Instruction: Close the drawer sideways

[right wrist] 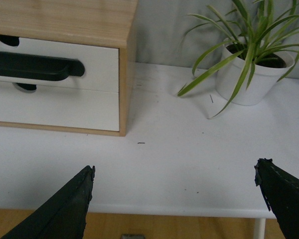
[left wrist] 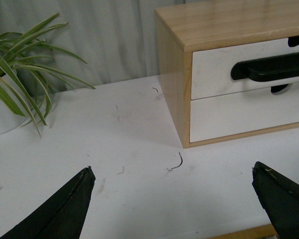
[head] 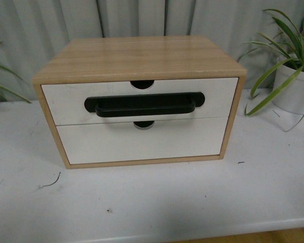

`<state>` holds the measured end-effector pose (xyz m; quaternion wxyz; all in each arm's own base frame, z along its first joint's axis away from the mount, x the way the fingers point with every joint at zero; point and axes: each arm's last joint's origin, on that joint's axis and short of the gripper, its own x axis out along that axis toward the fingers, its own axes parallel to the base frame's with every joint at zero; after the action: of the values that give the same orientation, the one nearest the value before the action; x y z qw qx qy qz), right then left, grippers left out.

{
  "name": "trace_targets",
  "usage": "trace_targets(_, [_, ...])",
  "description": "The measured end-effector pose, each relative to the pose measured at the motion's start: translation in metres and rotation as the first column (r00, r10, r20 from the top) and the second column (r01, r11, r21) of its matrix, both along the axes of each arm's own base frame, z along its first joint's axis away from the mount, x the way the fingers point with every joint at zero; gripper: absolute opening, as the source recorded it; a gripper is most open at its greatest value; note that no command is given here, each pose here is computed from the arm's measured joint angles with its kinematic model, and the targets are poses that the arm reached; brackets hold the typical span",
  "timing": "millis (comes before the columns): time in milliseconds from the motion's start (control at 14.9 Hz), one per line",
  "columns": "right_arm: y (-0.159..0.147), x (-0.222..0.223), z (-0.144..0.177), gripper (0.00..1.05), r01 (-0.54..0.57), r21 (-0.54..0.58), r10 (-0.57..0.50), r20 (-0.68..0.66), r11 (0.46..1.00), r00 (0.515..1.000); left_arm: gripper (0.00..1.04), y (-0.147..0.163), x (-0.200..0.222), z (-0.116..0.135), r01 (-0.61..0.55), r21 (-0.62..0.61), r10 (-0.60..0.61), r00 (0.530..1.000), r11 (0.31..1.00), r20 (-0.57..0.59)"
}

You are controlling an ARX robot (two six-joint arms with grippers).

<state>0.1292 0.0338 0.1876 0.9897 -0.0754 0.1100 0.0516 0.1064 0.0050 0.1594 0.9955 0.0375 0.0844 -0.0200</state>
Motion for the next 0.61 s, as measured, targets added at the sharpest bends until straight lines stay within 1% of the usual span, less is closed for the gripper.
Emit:
trace_targets(135, [0.0, 0.0, -0.001, 0.98, -0.002, 0.007, 0.002, -0.005, 1.0, 1.0, 0.98, -0.001, 0.0, 0.0, 0.005, -0.026, -0.005, 1.0, 1.0, -0.001])
trace_targets(202, [0.0, 0.001, 0.0, 0.94, 0.023, 0.047, -0.027, 0.084, 0.999, 0.996, 0.95, -0.002, -0.001, 0.001, -0.001, -0.035, 0.002, 0.999, 0.999, 0.032])
trace_targets(269, [-0.002, -0.001, -0.003, 0.85, 0.059, 0.092, -0.073, 0.157, 0.994, 0.985, 0.86, -0.004, -0.005, 0.0, -0.026, -0.045, 0.03, 0.996, 0.999, 0.085])
trace_targets(337, [-0.007, -0.004, -0.009, 0.75, 0.08, 0.117, -0.101, 0.186, 0.99, 0.977, 0.77, -0.006, -0.009, 0.007, -0.015, -0.054, 0.023, 0.986, 0.998, 0.165])
trace_targets(404, [-0.011, -0.006, -0.01, 0.64, 0.095, 0.129, -0.119, 0.194, 0.987, 0.974, 0.66, -0.005, -0.01, 0.013, -0.025, -0.058, 0.036, 0.981, 0.998, 0.192])
trace_targets(471, [-0.014, -0.007, -0.009, 0.55, 0.096, 0.138, -0.123, 0.208, 0.986, 0.97, 0.57, -0.005, -0.009, 0.007, -0.036, -0.064, 0.046, 0.985, 0.997, 0.166])
trace_targets(538, [-0.016, -0.009, -0.008, 0.46, 0.09, 0.144, -0.12, 0.215, 0.986, 0.969, 0.48, -0.005, -0.009, 0.006, -0.036, -0.07, 0.047, 0.987, 0.997, 0.154])
trace_targets(606, [-0.019, -0.011, -0.009, 0.33, 0.089, 0.144, -0.118, 0.215, 0.986, 0.969, 0.36, -0.005, -0.009, 0.008, -0.034, -0.072, 0.046, 0.984, 0.997, 0.171])
